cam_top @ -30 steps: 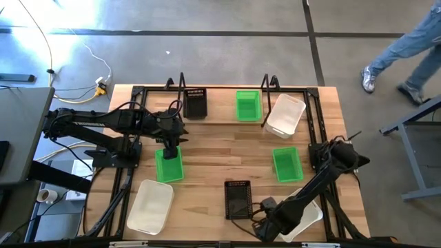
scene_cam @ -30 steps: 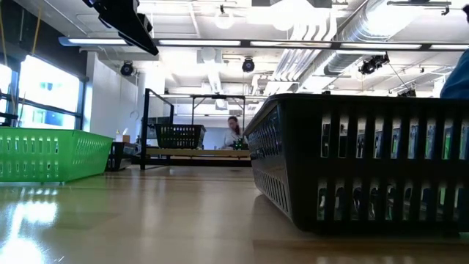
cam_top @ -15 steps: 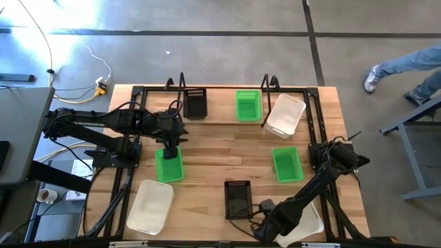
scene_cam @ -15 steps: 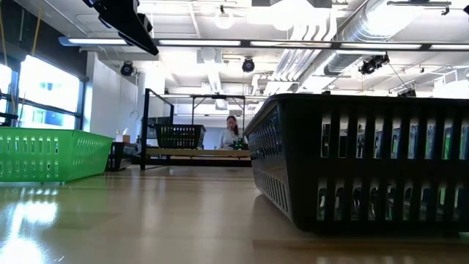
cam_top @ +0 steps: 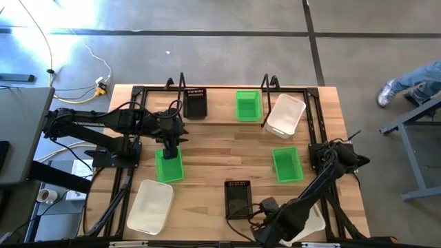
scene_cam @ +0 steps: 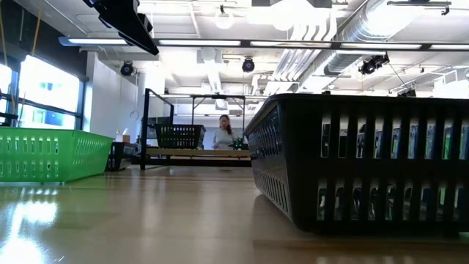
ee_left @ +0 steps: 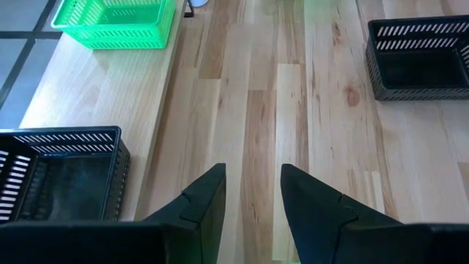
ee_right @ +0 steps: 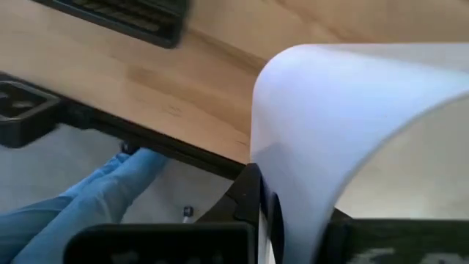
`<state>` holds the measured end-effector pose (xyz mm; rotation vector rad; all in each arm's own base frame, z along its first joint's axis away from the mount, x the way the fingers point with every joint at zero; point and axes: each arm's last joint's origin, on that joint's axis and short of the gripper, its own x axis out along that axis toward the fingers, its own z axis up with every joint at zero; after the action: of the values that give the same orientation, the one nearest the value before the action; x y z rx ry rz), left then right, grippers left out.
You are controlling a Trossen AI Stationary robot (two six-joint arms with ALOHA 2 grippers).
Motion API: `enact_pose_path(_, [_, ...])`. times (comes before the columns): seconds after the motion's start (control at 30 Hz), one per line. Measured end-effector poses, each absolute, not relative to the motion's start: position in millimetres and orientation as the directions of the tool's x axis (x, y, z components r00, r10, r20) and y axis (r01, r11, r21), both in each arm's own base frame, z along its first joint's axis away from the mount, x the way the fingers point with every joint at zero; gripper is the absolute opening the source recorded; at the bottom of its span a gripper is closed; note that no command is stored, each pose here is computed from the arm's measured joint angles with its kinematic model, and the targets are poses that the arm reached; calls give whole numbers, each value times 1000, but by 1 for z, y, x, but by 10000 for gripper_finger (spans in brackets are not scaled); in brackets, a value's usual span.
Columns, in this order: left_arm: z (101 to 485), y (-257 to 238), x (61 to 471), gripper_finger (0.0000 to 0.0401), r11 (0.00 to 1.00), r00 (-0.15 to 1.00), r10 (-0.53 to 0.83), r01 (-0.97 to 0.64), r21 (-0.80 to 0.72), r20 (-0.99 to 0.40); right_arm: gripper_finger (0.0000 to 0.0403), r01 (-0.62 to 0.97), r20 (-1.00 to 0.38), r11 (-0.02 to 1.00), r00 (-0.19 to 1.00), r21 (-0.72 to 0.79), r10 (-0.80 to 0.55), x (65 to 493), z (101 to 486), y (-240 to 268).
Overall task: Stack baskets on shelf by color
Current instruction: Put the bottom right white basket on the shelf
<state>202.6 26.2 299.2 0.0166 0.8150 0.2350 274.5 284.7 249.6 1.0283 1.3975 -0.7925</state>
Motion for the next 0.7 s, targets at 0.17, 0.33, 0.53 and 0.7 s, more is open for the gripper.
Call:
enact_pose_path(0.17, [299,26,202,122,973,661,215,-210,98,-719,0,903,-989,404,135,147,60,276,279,281])
enact_pose_path(0.33, [299,26,202,122,965,660,216,-258,53,-720,0,873,-975,448,220,191,-13,282,303,271])
enact_pose_path(0.53, [299,26,202,122,948,659,218,-317,-3,-720,0,797,-948,564,311,218,-73,300,326,248])
enact_pose_path(0.7, [299,27,202,122,933,655,234,-360,-24,-719,0,703,-931,686,350,187,-105,322,338,218])
